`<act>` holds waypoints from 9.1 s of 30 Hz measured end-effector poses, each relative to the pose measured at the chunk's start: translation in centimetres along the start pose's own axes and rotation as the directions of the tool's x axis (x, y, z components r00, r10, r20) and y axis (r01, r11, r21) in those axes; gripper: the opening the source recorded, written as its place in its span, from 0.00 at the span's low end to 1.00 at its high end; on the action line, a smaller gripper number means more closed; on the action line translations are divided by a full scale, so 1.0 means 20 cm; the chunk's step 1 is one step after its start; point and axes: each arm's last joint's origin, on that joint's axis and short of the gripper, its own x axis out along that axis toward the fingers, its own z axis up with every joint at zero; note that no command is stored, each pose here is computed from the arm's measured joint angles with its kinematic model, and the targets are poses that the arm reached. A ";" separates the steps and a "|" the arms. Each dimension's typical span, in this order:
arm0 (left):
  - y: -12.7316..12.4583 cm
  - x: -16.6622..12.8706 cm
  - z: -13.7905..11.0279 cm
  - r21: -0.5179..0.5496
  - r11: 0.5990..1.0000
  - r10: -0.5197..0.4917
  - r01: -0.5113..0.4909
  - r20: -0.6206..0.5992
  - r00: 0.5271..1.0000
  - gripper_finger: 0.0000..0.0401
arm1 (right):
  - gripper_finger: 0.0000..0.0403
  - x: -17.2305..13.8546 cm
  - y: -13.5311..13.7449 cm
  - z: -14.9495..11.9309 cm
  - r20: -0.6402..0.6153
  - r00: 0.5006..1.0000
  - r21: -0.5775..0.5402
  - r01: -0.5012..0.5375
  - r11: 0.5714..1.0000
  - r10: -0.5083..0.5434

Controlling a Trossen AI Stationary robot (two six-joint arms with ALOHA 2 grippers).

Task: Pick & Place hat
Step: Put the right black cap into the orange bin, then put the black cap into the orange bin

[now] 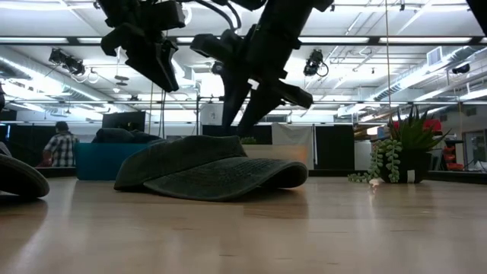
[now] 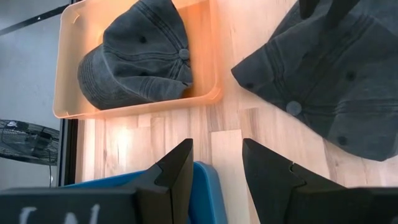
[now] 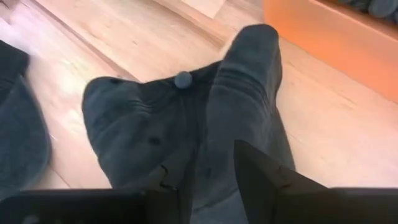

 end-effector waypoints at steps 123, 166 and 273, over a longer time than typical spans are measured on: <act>0.00 0.00 -0.01 -0.079 0.997 -0.008 0.006 -0.021 1.000 0.35 | 0.27 0.01 -0.60 0.78 0.135 0.990 -0.826 0.095 -0.555 -0.032; -0.90 -0.25 -0.11 0.273 0.827 -0.368 0.492 -0.400 0.840 0.29 | 0.26 -0.63 -0.43 0.47 -0.003 0.992 -0.999 -0.009 0.049 0.123; 0.51 0.61 0.23 -0.934 0.358 -0.031 -0.012 -0.025 0.999 0.08 | 0.16 -0.37 -0.40 -0.39 -0.489 0.870 -0.802 -0.420 0.425 -0.064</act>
